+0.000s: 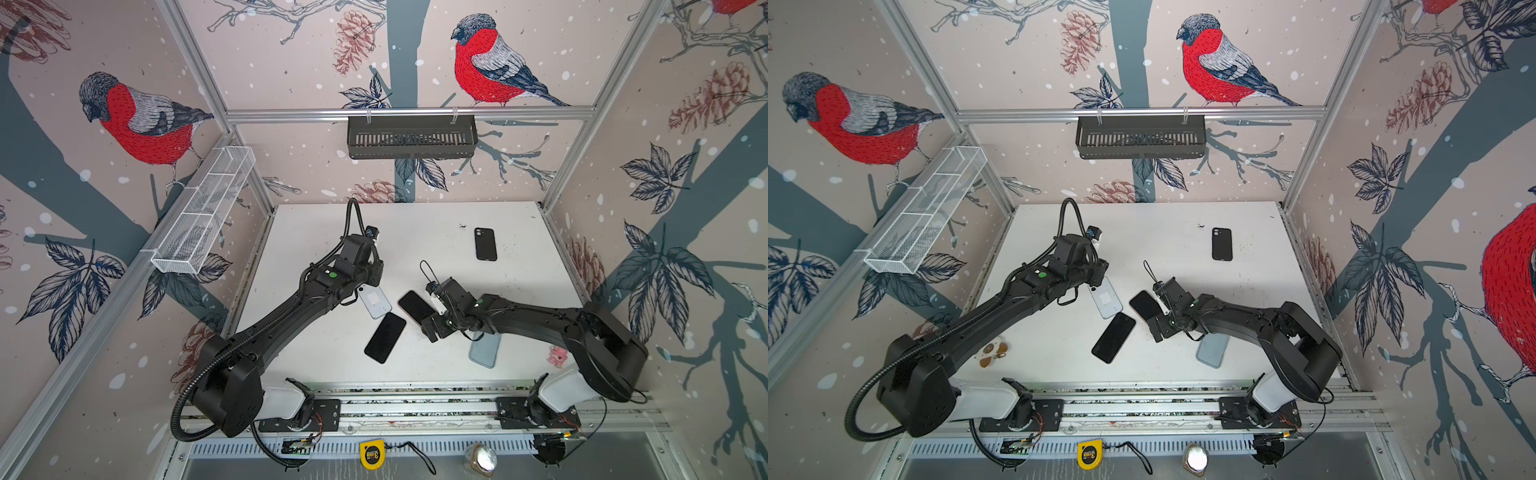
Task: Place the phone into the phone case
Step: 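Grasp the pink-cased phone by its short end with the right gripper, then carry the pink-cased phone farther from the robot and release it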
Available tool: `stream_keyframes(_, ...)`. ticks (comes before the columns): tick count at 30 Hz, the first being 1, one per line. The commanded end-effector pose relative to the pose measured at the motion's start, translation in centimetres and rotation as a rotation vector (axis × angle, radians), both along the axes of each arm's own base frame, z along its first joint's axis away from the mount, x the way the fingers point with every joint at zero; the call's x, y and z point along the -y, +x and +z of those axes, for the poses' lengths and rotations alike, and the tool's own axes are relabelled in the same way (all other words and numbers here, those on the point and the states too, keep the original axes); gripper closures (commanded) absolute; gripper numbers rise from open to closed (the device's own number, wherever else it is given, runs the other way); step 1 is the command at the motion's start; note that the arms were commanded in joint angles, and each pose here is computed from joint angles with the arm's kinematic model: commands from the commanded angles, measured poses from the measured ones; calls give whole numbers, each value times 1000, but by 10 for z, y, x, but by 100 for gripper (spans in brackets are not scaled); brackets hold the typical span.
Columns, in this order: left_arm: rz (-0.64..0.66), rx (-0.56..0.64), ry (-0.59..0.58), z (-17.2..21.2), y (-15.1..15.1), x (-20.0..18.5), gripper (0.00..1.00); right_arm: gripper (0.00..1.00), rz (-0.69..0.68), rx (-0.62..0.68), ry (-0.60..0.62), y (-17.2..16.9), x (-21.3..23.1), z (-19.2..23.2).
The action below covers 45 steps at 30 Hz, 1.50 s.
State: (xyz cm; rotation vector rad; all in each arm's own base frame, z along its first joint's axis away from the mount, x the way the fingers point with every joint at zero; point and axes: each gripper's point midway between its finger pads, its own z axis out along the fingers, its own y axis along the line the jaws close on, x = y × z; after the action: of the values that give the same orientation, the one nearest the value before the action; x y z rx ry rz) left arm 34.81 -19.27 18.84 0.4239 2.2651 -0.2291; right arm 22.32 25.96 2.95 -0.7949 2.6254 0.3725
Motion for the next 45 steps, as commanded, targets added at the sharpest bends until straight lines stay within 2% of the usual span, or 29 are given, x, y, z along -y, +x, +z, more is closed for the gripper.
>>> stream_keyframes(1,13,25,-2,6,4,1,56,0,-57,42,-145,3,15,-8)
stream_keyframes(8,14,33,23,5,2,2,55,1,-62,-2,-167,-3,11,-21)
stream_keyframes(18,12,38,28,7,0,3,55,1,-5,-30,-142,10,-9,-27)
stream_keyframes(21,14,43,34,8,-1,3,55,8,0,-44,-142,12,-12,-30)
stream_keyframes(26,11,46,31,10,-2,3,55,27,-38,-52,-92,25,-15,-20)
stream_keyframes(30,11,54,21,12,-2,3,55,32,-120,-20,-54,61,-9,0)
stream_keyframes(36,1,55,12,14,-4,6,55,33,-294,20,-26,132,16,20)
stream_keyframes(41,-9,56,0,16,-5,8,55,33,-451,17,-43,188,30,16)
stream_keyframes(45,-15,55,-8,17,-6,10,56,32,-501,-8,-38,219,21,5)
